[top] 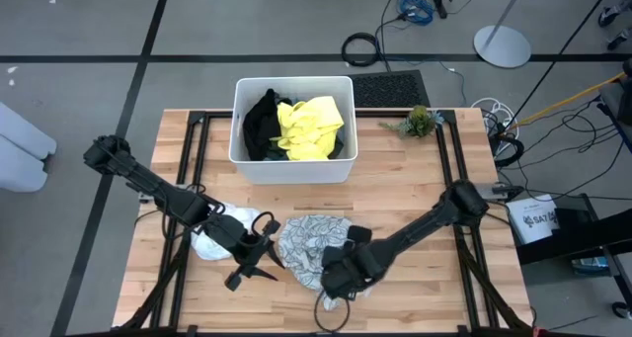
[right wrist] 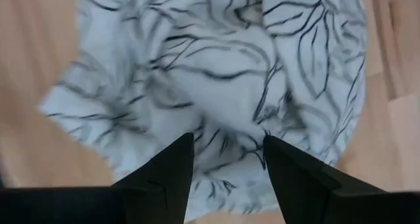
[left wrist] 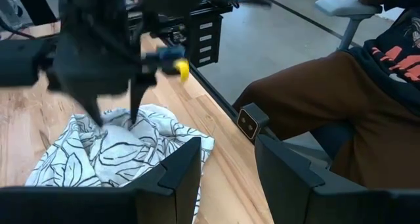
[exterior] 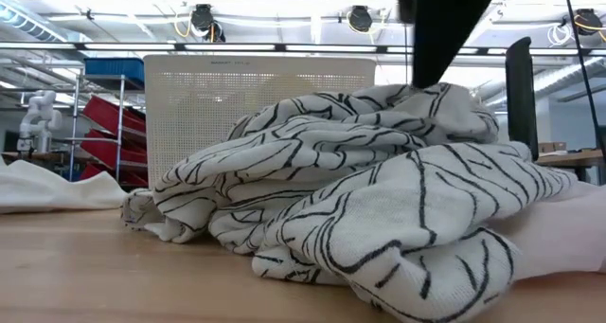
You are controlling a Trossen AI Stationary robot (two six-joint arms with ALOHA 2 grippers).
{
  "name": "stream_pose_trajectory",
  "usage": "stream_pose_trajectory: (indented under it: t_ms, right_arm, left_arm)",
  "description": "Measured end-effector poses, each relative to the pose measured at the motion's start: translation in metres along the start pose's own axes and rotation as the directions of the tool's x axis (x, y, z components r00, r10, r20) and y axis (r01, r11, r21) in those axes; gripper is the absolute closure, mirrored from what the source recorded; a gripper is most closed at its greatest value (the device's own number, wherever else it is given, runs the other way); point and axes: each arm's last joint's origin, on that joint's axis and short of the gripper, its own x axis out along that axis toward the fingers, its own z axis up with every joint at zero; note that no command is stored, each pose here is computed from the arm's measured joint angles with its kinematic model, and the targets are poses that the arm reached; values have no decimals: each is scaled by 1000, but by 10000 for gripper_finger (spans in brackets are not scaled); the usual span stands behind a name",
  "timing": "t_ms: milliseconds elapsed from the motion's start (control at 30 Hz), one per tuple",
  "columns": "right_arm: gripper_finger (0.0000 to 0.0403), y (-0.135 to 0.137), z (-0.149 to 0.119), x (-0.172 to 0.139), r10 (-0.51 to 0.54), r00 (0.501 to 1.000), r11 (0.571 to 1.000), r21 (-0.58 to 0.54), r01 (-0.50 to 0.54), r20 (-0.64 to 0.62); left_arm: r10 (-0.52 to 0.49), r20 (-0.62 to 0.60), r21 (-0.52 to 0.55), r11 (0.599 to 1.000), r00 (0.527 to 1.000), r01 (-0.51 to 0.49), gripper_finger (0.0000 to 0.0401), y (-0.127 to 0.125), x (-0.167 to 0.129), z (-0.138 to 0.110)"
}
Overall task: Fold laundry
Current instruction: Fold the white patterned blouse
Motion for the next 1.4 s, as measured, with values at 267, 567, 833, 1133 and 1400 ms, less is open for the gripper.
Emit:
stream_pose_trajectory:
  t_ms: [267,567,833,1133,1400]
  right_arm:
    - [275,-13,16,21,-1,998,999,-45,-2,-67]
    - [398,-7,22,1,77,997,992,-96,-79,-25]
    - [400,8,26,-76,21,956,986,-167,29,293]
    - [402,41,18,-133,5,734,962,-203,182,679]
    - [403,47,12,-136,27,729,950,-245,194,684]
  left_arm:
    - [0,-1,0,1000,1000,0,248,0,0,0]
    - [0,-1,0,1000,1000,0,248,0,0,0]
    - [24,-1,1,1000,1000,-24,248,1,0,0]
    - [144,8,6,990,990,-144,248,6,7,-1]
    - [172,-20,49,984,985,-171,248,13,25,-9]
